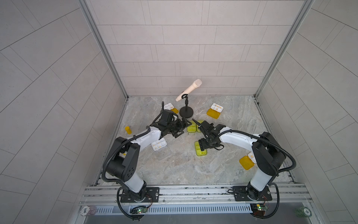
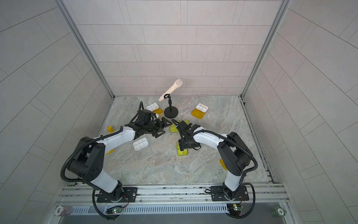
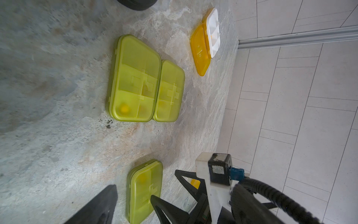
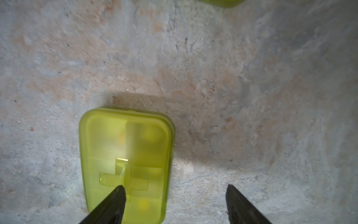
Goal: Close pillboxes
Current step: Close the lid on the pillbox, then pick up the pillbox at the center of the board.
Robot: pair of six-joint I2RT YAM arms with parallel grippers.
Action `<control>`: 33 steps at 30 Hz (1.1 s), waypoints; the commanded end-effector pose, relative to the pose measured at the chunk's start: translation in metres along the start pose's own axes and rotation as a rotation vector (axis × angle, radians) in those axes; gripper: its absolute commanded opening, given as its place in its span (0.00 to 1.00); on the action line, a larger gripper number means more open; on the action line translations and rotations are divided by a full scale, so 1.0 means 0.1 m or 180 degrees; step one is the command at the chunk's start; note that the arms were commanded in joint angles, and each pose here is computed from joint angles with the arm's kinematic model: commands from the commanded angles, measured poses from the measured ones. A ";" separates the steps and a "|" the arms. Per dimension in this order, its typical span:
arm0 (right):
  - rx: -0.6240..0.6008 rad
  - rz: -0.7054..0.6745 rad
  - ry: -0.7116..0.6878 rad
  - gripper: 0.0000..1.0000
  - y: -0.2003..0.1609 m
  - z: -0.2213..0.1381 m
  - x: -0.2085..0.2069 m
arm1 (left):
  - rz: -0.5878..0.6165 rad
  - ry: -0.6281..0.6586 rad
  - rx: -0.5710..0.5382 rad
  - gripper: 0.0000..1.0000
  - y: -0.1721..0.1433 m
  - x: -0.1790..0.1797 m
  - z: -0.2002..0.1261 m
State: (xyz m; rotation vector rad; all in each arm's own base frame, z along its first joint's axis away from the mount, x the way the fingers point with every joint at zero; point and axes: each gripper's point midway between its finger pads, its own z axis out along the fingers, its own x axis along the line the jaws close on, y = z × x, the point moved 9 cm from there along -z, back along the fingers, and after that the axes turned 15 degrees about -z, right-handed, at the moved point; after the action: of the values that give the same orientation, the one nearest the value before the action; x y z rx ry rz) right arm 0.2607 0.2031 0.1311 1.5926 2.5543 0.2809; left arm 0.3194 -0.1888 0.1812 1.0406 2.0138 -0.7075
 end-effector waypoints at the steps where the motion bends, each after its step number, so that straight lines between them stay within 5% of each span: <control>1: 0.0153 -0.0066 -0.0203 0.83 -0.10 0.07 -0.04 | -0.0005 -0.0086 0.0005 0.96 0.00 -0.03 -0.03; 17: 0.0325 -0.0060 -0.0278 0.82 -0.25 0.23 -0.07 | -0.0020 -0.0065 0.0006 0.96 0.00 -0.01 -0.02; 33: -0.0020 -0.0122 -0.0156 0.90 -0.03 0.05 0.39 | -0.0105 -0.0201 -0.0243 0.96 0.22 -0.06 -0.27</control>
State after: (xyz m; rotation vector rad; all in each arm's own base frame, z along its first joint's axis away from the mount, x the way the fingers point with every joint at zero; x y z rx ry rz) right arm 0.2433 0.2356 0.1315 1.4999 2.5708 0.2912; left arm 0.3300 -0.1691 0.1822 0.9701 2.0361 -0.6846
